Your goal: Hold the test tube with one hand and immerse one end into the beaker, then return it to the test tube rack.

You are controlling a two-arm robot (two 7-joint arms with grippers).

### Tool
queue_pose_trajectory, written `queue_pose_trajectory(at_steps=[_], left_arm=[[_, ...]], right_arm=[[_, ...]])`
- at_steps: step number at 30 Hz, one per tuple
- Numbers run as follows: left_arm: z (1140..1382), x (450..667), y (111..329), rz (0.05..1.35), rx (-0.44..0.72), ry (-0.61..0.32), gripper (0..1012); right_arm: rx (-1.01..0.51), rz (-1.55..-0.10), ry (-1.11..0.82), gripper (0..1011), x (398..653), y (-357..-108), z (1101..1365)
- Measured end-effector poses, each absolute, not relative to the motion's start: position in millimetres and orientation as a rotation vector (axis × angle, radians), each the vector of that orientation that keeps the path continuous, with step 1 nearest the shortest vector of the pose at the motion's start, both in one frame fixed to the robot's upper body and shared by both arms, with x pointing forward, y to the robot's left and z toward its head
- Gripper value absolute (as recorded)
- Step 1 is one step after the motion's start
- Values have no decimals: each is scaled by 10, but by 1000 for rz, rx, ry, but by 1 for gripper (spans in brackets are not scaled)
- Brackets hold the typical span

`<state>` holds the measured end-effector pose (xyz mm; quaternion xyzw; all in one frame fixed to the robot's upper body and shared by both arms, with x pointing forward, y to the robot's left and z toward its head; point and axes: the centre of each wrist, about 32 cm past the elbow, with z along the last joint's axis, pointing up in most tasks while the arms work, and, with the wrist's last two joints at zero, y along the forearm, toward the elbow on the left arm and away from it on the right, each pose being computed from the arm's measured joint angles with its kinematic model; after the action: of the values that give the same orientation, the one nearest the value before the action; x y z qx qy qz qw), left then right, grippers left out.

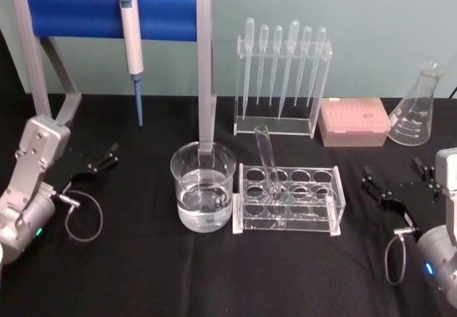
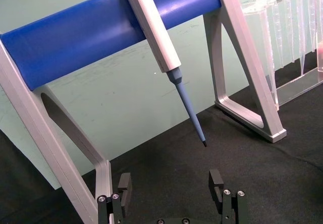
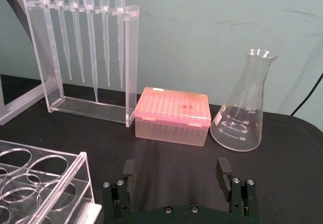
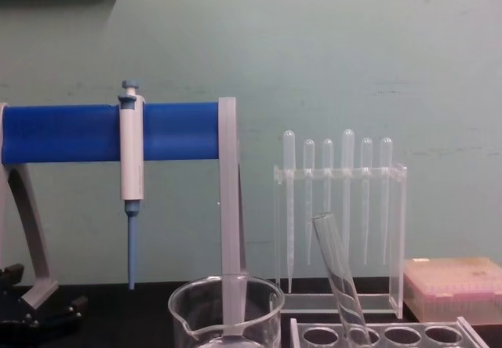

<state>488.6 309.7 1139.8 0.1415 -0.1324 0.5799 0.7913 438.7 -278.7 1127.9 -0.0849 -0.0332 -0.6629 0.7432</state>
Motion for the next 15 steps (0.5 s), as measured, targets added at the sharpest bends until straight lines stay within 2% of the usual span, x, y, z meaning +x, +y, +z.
queue_pose_trajectory(at_steps=[15], left_arm=[[11398,4886,3097,1248,304,-285,1000]], right_arm=[[-186,-1452,-75,1000,4389,-2785,11273]])
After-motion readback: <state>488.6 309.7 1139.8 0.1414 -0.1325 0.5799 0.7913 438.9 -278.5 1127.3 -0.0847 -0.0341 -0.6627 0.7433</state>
